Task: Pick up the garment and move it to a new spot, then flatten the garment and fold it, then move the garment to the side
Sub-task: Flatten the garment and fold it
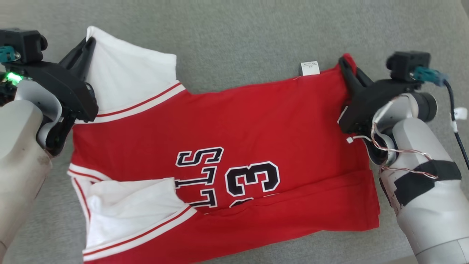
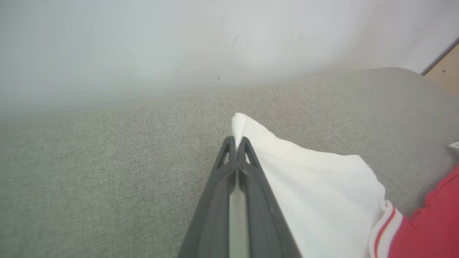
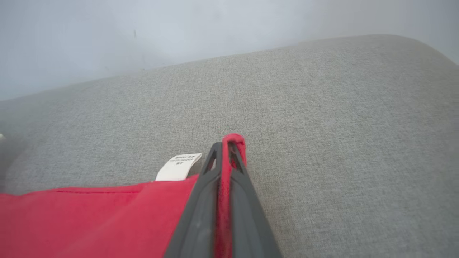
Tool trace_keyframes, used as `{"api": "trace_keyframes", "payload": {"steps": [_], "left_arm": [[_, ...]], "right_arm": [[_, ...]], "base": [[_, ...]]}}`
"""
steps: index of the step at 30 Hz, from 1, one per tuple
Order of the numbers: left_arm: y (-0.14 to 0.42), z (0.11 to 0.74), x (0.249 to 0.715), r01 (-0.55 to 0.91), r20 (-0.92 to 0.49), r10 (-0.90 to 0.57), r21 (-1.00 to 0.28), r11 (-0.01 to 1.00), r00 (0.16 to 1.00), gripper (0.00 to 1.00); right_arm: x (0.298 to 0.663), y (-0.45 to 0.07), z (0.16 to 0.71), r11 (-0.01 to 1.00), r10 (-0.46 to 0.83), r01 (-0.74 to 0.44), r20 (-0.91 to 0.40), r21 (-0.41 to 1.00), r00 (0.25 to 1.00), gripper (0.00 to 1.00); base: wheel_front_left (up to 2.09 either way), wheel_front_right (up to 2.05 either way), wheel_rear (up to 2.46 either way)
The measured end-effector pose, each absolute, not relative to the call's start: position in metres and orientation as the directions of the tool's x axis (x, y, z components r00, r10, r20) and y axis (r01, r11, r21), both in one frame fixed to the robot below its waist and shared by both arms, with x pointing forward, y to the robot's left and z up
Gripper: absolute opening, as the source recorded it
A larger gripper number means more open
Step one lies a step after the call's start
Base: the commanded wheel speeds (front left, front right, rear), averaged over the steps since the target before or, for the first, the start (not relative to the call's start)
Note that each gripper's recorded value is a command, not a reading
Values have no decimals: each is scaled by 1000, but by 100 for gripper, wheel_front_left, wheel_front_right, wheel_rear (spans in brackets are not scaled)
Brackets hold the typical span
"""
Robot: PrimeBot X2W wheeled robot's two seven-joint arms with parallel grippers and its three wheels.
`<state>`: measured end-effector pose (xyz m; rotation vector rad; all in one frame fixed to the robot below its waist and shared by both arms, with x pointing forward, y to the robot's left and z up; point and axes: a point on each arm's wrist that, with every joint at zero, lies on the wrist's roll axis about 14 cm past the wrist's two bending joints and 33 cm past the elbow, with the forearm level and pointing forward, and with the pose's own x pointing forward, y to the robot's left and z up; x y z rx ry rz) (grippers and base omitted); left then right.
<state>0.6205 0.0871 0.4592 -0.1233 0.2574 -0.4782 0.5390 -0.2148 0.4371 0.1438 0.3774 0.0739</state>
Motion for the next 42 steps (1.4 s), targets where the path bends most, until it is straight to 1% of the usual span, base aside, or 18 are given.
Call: {"api": "trace_keyframes", "payload": {"steps": [5, 10, 15, 20, 30, 36, 41, 42], "left_arm": [[97, 491, 607, 436, -121, -465, -208, 876, 877, 0], [104, 504, 579, 454, -80, -482, -232, 860, 872, 0], [110, 524, 551, 470, -4, -487, -259, 844, 873, 0], [126, 530, 522, 431, 46, -437, -287, 855, 898, 0], [136, 484, 441, 304, -20, -340, -403, 863, 940, 0], [140, 468, 409, 247, -54, -299, -436, 865, 953, 0], [142, 453, 390, 197, -92, -268, -464, 864, 959, 0], [143, 450, 387, 191, -100, -265, -458, 868, 959, 16]], "right_arm": [[531, -214, 447, 980, 94, -35, -303, 196, 948, 0], [517, -212, 446, 975, 101, -40, -273, 220, 957, 0], [505, -206, 449, 970, 122, -67, -232, 233, 965, 0], [491, -204, 449, 964, 129, -76, -196, 256, 972, 0], [446, -206, 434, 937, 101, -35, -176, 347, 979, 0], [419, -202, 429, 929, 107, -38, -169, 368, 980, 0], [402, -210, 426, 928, 72, -1, -176, 374, 982, 0], [398, -210, 424, 927, 72, 1, -180, 375, 981, 3]], "base": [[0, 0, 0], [0, 0, 0], [0, 0, 0], [0, 0, 0], [0, 0, 0], [0, 0, 0], [0, 0, 0], [0, 0, 0]]}}
